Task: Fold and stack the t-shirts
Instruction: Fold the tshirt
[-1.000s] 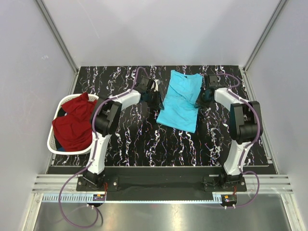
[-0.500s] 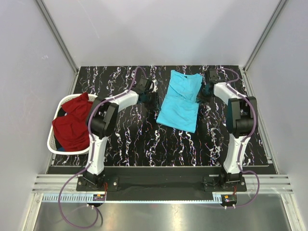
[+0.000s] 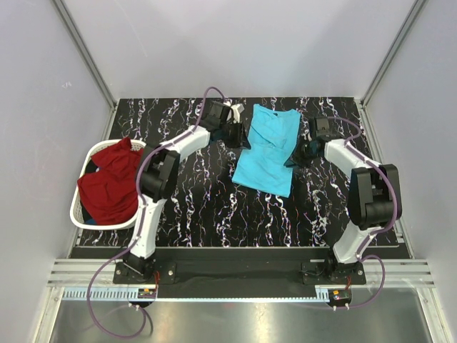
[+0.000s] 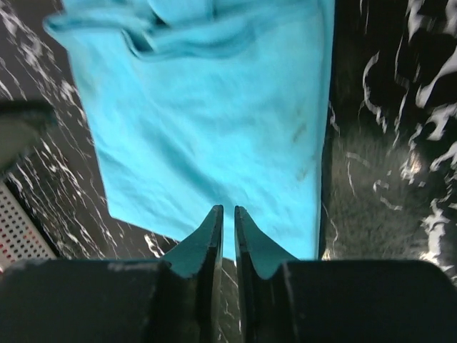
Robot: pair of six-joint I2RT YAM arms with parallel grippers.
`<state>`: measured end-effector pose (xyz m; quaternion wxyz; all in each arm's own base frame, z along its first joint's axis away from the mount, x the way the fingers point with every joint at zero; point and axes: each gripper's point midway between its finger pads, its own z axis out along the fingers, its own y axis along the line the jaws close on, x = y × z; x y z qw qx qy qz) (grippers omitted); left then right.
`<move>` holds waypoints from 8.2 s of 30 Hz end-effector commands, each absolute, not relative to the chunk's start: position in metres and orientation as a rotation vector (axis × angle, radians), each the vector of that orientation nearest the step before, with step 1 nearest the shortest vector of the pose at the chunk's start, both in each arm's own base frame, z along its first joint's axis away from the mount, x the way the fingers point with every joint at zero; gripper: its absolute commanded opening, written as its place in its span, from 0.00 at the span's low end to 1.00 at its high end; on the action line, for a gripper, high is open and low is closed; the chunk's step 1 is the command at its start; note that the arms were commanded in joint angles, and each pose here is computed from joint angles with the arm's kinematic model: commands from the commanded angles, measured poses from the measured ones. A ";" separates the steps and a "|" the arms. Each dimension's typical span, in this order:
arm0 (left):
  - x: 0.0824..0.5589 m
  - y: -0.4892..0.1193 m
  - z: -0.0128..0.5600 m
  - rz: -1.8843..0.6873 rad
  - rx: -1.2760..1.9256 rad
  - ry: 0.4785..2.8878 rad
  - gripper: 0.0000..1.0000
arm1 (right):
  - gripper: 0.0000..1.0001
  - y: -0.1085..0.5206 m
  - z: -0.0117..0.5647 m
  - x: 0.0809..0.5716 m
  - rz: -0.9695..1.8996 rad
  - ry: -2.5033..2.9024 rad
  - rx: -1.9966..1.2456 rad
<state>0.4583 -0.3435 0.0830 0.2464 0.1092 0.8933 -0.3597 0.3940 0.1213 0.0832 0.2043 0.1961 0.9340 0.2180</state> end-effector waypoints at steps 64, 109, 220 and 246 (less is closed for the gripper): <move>0.332 -0.293 0.065 -0.778 0.366 2.653 0.39 | 0.23 0.129 0.062 0.303 0.588 2.689 0.595; 0.233 -0.284 0.029 -0.903 0.275 2.738 0.00 | 0.40 0.118 0.092 0.270 0.548 2.695 0.546; 0.175 -0.272 0.025 -0.900 0.044 2.621 0.10 | 0.00 0.138 0.030 0.191 0.640 2.565 1.031; 0.170 -0.264 0.014 -0.836 -0.051 2.657 0.36 | 0.00 0.150 0.035 0.181 0.771 2.543 0.974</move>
